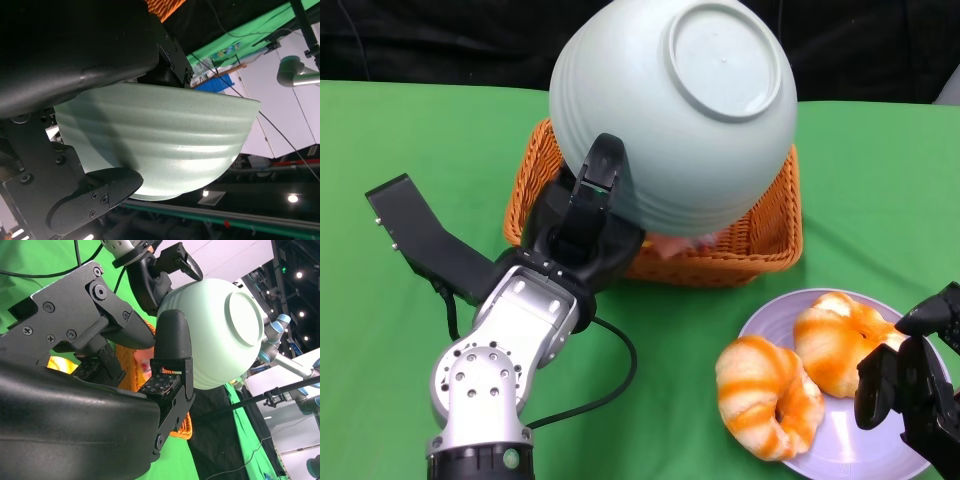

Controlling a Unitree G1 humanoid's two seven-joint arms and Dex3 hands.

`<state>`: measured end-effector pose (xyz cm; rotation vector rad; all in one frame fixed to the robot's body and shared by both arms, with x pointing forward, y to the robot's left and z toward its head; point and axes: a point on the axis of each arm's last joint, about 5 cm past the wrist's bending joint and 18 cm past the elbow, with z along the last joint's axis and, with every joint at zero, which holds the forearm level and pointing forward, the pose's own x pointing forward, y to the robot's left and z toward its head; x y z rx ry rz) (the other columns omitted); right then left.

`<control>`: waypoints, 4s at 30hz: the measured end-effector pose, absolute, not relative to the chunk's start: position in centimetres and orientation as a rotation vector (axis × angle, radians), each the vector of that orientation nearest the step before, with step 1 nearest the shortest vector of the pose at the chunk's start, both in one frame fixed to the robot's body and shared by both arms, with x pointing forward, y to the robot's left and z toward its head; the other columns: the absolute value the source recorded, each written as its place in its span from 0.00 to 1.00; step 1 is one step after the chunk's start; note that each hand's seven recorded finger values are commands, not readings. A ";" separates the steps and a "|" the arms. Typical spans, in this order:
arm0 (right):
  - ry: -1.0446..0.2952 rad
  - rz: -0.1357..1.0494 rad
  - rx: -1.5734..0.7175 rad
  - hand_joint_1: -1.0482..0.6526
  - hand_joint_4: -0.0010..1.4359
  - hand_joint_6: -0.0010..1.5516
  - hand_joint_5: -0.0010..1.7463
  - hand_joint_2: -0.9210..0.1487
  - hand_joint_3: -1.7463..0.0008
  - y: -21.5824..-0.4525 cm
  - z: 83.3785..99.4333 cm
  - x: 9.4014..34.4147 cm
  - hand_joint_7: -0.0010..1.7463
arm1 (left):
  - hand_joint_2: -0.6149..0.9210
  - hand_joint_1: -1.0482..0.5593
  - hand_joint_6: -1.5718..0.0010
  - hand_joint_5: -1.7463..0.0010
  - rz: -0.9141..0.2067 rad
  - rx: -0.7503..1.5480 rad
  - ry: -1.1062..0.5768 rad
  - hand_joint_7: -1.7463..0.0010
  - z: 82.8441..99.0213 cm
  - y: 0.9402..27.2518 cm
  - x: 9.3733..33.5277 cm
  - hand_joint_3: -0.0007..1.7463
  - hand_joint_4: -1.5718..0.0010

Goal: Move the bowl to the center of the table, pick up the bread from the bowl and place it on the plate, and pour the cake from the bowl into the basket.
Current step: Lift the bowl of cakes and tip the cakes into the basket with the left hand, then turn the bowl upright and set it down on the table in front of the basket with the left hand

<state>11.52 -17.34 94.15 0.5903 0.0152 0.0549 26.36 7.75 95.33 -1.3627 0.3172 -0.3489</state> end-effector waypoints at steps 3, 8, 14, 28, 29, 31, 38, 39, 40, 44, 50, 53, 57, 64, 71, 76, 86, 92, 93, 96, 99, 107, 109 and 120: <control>0.015 0.055 0.590 0.53 0.63 0.49 1.00 0.36 0.27 -17.3 94.2 11.5 0.95 | 0.75 0.50 0.52 0.00 -0.350 -1.400 0.328 0.00 95.3 7.8 26.4 0.85 0.43; 0.016 0.056 0.590 0.53 0.63 0.49 1.00 0.36 0.27 -17.3 94.2 11.5 0.95 | 0.80 0.47 0.54 0.00 -0.366 -1.482 0.343 0.00 95.0 7.9 26.4 0.78 0.45; 0.016 0.057 0.591 0.53 0.63 0.49 1.00 0.35 0.27 -17.3 94.2 11.5 0.95 | 0.79 0.46 0.55 0.00 -0.378 -1.505 0.347 0.00 95.0 7.8 26.4 0.77 0.46; 0.014 0.065 0.603 0.54 0.62 0.49 1.00 0.35 0.27 -17.3 94.2 11.5 0.95 | 0.70 0.54 0.50 0.00 -0.422 -1.275 0.288 0.00 95.8 7.5 26.3 0.89 0.43; 0.014 0.065 0.602 0.54 0.62 0.49 1.00 0.35 0.27 -17.3 94.2 11.5 0.95 | 0.70 0.55 0.49 0.00 -0.429 -1.217 0.263 0.00 95.8 7.5 26.2 0.89 0.42; 0.014 0.065 0.602 0.54 0.62 0.49 1.00 0.35 0.27 -17.3 94.2 11.5 0.95 | 0.71 0.57 0.49 0.00 -0.432 -1.063 0.191 0.00 95.9 7.6 26.1 0.88 0.41; 0.014 0.067 0.603 0.54 0.62 0.49 1.00 0.34 0.27 -17.3 94.2 11.5 0.95 | 0.62 0.62 0.48 0.00 -0.458 -0.461 -0.062 0.01 96.8 8.8 25.7 0.88 0.40; 0.014 0.068 0.603 0.54 0.62 0.49 1.00 0.34 0.27 -17.2 94.2 11.5 0.95 | 0.60 0.62 0.47 0.00 -0.448 -0.366 -0.103 0.00 97.0 9.0 25.6 0.89 0.39; 0.014 0.069 0.602 0.53 0.62 0.49 1.00 0.34 0.27 -17.2 94.2 11.5 0.96 | 0.59 0.62 0.46 0.00 -0.439 -0.277 -0.138 0.01 97.2 9.3 25.4 0.89 0.38; 0.014 0.069 0.602 0.53 0.62 0.49 1.00 0.35 0.27 -17.2 94.1 11.5 0.96 | 0.56 0.62 0.46 0.00 -0.411 0.018 -0.285 0.01 97.6 10.3 24.6 0.94 0.40; 0.014 0.067 0.601 0.54 0.63 0.49 1.00 0.36 0.26 -17.3 94.1 11.6 0.96 | 0.53 0.61 0.48 0.00 -0.444 0.362 -0.490 0.00 97.1 12.2 22.8 0.98 0.40; 0.015 0.067 0.598 0.54 0.63 0.49 1.00 0.36 0.26 -17.3 94.1 11.6 0.96 | 0.50 0.63 0.48 0.00 -0.466 0.524 -0.582 0.00 96.8 13.2 22.0 1.00 0.40; 0.016 0.068 0.598 0.54 0.63 0.49 1.00 0.37 0.25 -17.3 94.1 11.5 0.96 | 0.56 0.62 0.49 0.00 -0.516 0.706 -0.694 0.00 96.5 14.4 21.0 0.91 0.42; 0.016 0.068 0.598 0.54 0.63 0.49 1.00 0.37 0.25 -17.3 94.1 11.5 0.95 | 0.63 0.60 0.56 0.00 -0.603 1.018 -0.939 0.00 97.5 17.3 20.2 0.59 0.45; 0.016 0.066 0.599 0.54 0.63 0.50 1.00 0.37 0.25 -17.3 94.1 11.6 0.95 | 0.75 0.56 0.53 0.00 -0.595 1.200 -1.064 0.00 97.6 19.9 19.4 0.31 0.41; 0.016 0.066 0.599 0.54 0.63 0.49 1.00 0.37 0.25 -17.3 94.1 11.6 0.95 | 0.74 0.58 0.51 0.00 -0.611 1.318 -1.031 0.03 96.9 21.7 18.6 0.27 0.43; 0.017 0.061 0.605 0.54 0.62 0.49 1.00 0.37 0.25 -17.5 94.0 11.6 0.95 | 0.85 0.51 0.51 0.00 -0.614 1.326 -0.976 0.03 95.4 23.2 17.3 0.11 0.43; 0.020 0.058 0.605 0.54 0.62 0.49 1.00 0.36 0.26 -17.6 94.0 11.5 0.95 | 0.90 0.54 0.54 0.00 -0.602 1.312 -0.914 0.01 93.7 23.5 17.6 0.07 0.46; 0.020 0.058 0.605 0.54 0.62 0.49 1.00 0.36 0.26 -17.6 94.0 11.5 0.95 | 0.90 0.54 0.54 0.00 -0.600 1.309 -0.902 0.01 93.3 23.4 17.6 0.07 0.46; 0.021 0.059 0.604 0.55 0.62 0.49 1.00 0.36 0.26 -17.6 94.0 11.5 0.95 | 0.92 0.57 0.56 0.00 -0.580 1.291 -0.886 0.00 92.4 22.8 18.0 0.06 0.45; 0.021 0.058 0.604 0.55 0.62 0.49 1.00 0.37 0.26 -17.6 93.9 11.5 0.95 | 0.93 0.55 0.56 0.00 -0.560 1.291 -0.891 0.00 92.0 22.2 18.6 0.06 0.45; 0.023 0.054 0.603 0.54 0.62 0.49 1.00 0.35 0.26 -17.6 93.9 11.5 0.95 | 0.95 0.53 0.56 0.00 -0.503 1.257 -0.889 0.00 90.4 20.8 19.2 0.05 0.46; 0.023 0.054 0.604 0.54 0.62 0.49 1.00 0.35 0.27 -17.6 93.9 11.5 0.95 | 0.94 0.52 0.56 0.00 -0.491 1.256 -0.885 0.00 89.9 20.4 19.2 0.05 0.46; 0.023 0.054 0.605 0.54 0.62 0.49 1.00 0.34 0.27 -17.6 94.0 11.5 0.95 | 0.86 0.37 0.28 0.00 -0.491 1.287 -0.872 0.60 89.6 19.3 19.7 0.01 0.45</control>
